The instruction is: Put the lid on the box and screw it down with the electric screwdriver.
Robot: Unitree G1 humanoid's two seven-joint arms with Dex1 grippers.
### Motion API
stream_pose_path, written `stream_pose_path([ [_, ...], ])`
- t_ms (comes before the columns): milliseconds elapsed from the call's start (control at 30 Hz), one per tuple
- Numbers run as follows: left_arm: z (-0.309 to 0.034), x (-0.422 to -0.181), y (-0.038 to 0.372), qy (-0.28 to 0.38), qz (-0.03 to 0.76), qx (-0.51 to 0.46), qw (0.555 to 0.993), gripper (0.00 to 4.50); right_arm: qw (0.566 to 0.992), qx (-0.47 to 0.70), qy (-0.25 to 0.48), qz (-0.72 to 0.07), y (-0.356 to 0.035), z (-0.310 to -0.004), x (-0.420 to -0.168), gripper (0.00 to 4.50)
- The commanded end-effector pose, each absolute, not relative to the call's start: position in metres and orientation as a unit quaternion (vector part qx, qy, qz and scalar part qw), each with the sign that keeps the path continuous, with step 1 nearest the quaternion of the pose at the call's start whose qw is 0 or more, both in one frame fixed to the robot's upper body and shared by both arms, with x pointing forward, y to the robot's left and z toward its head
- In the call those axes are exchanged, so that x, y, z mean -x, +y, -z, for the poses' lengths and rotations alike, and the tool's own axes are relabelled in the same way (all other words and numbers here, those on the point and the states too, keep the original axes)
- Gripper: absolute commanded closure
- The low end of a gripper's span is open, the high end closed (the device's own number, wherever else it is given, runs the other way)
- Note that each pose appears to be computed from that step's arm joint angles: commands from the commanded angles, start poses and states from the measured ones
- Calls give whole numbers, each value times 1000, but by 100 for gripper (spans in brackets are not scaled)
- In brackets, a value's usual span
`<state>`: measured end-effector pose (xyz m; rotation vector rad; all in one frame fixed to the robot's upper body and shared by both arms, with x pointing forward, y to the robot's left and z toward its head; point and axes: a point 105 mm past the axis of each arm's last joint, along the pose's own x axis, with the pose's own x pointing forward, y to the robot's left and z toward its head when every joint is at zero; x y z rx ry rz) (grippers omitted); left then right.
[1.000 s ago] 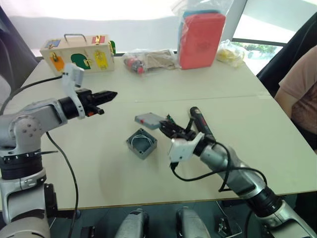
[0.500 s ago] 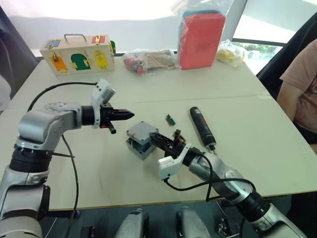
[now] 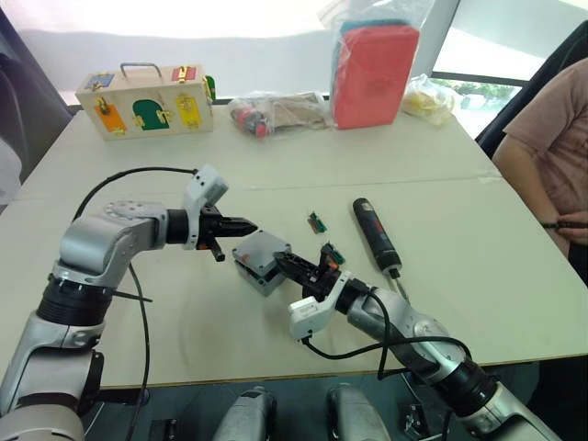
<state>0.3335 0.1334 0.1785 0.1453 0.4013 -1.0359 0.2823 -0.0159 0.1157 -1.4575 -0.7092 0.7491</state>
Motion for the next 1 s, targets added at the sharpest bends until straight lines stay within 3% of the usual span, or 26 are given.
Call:
stream_pose_path([
  [33, -184, -328, 129, 173, 503, -92, 842, 449, 618, 632, -309, -351, -10, -106, -269, 437],
  [267, -177, -326, 123, 174, 509, -99, 837, 449, 627, 630, -306, -342, -12, -107, -272, 437],
  [567, -183, -329, 120, 158, 506, -92, 843, 449, 634, 622, -354, -293, -11, -133, -271, 437],
  [1000, -176, -323, 119, 172, 514, -104, 834, 449, 638, 622, -333, -308, -10, -124, -269, 437],
])
